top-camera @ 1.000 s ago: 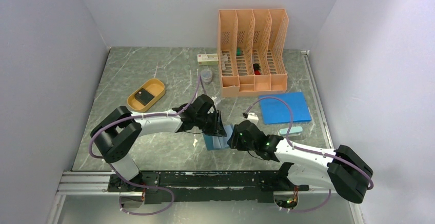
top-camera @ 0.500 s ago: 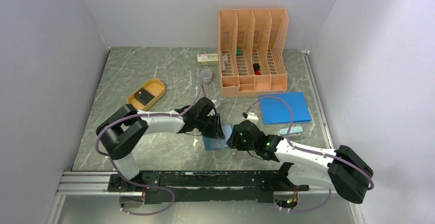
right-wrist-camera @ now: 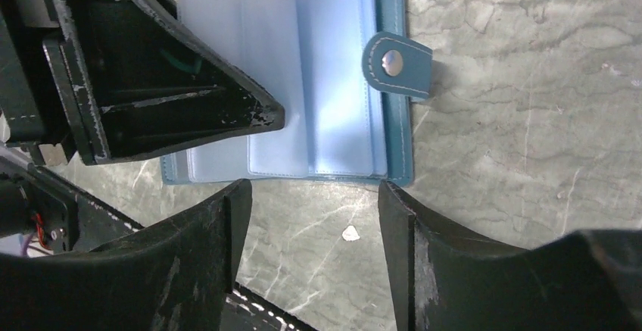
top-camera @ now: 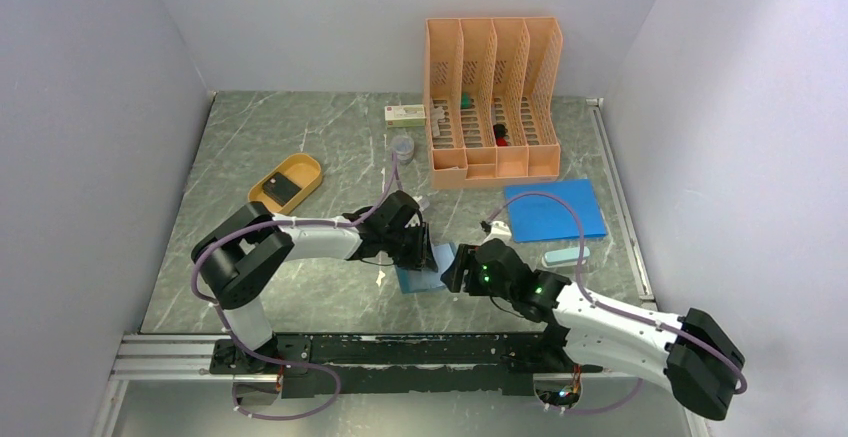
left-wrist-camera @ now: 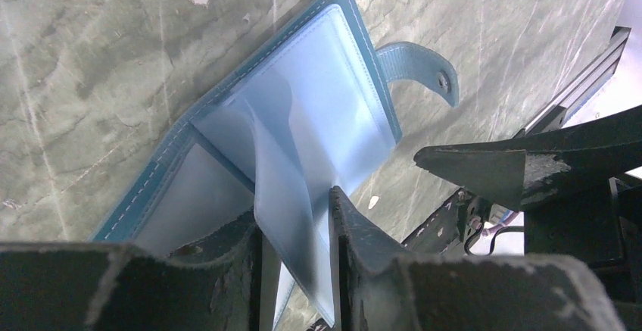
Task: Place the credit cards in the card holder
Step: Open the card holder at the center of the board.
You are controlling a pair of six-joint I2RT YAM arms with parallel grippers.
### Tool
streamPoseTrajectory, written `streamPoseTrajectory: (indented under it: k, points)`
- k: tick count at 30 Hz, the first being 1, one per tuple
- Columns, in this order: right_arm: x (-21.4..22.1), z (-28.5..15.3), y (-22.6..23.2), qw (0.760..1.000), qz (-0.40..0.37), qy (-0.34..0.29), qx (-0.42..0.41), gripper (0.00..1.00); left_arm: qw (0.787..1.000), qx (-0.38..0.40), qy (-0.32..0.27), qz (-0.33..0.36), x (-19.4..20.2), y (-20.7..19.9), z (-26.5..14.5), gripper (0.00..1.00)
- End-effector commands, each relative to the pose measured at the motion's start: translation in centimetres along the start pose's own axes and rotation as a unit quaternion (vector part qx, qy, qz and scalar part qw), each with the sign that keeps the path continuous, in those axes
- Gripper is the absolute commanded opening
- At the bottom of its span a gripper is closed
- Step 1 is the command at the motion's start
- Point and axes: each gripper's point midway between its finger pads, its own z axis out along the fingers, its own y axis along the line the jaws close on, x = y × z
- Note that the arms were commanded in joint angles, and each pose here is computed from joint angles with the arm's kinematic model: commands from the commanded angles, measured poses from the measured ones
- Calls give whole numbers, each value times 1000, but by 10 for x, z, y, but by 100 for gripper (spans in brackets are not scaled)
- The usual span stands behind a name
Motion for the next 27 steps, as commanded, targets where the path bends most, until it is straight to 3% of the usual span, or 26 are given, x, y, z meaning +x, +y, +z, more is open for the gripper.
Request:
streamPoseTrajectory:
  k: [1,18,27]
  points:
    - [0,1,4,999,-30,8,-12,67,1000,-8,-6,8,0,7,6,32]
    - [-5,14,19,999,-24,10,-18,79,1000,-9,-2,6,2,8,6,32]
    - [2,29,8,999,-32,30,25,78,1000,-6,-2,7,0,5,5,32]
